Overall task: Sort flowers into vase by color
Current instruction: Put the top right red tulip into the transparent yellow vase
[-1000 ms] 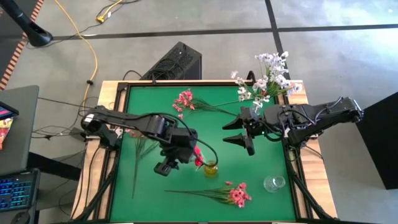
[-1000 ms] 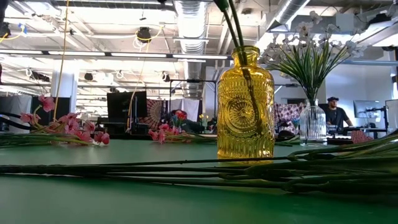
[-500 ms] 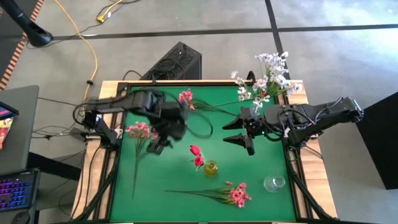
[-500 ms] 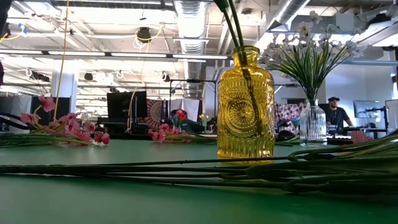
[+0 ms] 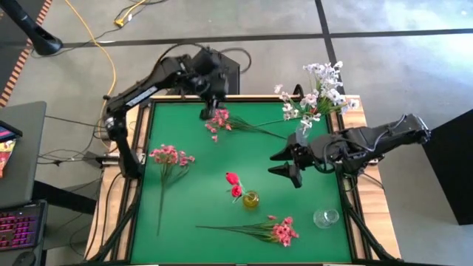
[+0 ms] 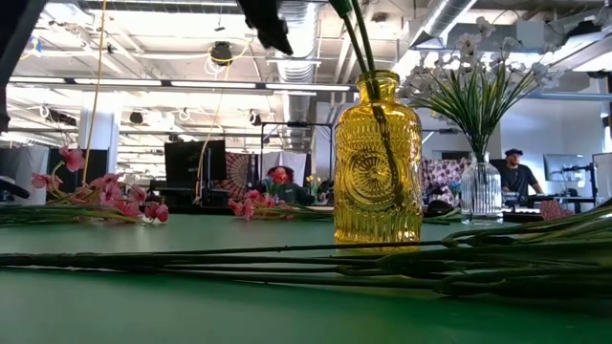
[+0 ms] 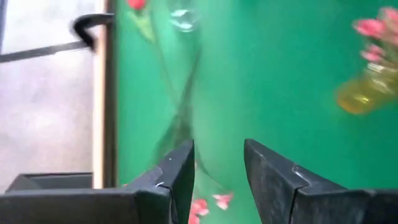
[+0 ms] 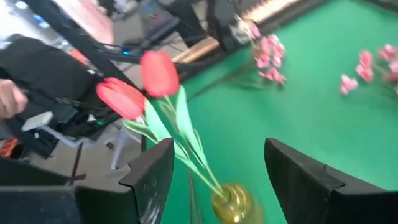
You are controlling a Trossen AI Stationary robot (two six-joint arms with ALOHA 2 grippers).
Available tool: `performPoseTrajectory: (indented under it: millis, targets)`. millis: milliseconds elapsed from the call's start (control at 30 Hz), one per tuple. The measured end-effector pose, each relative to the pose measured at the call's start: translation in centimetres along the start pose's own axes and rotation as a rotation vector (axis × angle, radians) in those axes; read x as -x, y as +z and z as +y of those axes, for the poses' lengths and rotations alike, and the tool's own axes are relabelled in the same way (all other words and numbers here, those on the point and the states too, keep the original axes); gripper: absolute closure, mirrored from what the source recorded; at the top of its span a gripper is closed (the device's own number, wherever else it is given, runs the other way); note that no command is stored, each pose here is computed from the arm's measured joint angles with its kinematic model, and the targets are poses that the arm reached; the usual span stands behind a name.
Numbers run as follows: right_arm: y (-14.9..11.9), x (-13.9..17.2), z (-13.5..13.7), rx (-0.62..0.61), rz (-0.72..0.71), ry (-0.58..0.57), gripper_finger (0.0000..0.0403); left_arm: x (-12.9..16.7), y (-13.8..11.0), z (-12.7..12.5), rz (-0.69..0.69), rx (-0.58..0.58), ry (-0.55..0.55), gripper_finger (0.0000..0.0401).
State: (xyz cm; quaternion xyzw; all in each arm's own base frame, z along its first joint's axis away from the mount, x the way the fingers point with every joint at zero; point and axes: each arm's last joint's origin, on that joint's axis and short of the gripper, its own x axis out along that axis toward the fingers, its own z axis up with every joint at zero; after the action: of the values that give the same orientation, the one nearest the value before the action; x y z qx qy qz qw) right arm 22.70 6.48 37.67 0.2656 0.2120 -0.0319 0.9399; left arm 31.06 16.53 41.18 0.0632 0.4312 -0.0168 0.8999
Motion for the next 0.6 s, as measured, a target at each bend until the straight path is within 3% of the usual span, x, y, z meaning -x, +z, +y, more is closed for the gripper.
performPoseTrajectory:
  millis: [133, 267, 433, 600]
  targets:
    - [-1.1, 0.3, 0.3, -0.051, 0.028, -0.064, 0.0127, -2.5, -0.8, 4.1, -0.033, 0.051, 0.058, 0.0275]
    - [-2.1, 0.7, 0.9, -0.087, 0.042, -0.096, 0.0127, -7.5, -1.2, 6.7, -0.045, 0.078, 0.044, 0.0275]
    - [-3.6, 1.3, 1.6, -0.111, 0.070, -0.130, 0.0127, -14.7, -1.3, 7.7, -0.077, 0.093, -0.019, 0.0276]
    - [-4.9, 2.0, 1.9, -0.132, 0.094, -0.186, 0.0127, -20.6, -0.5, 7.0, -0.097, 0.100, 0.051, 0.0276]
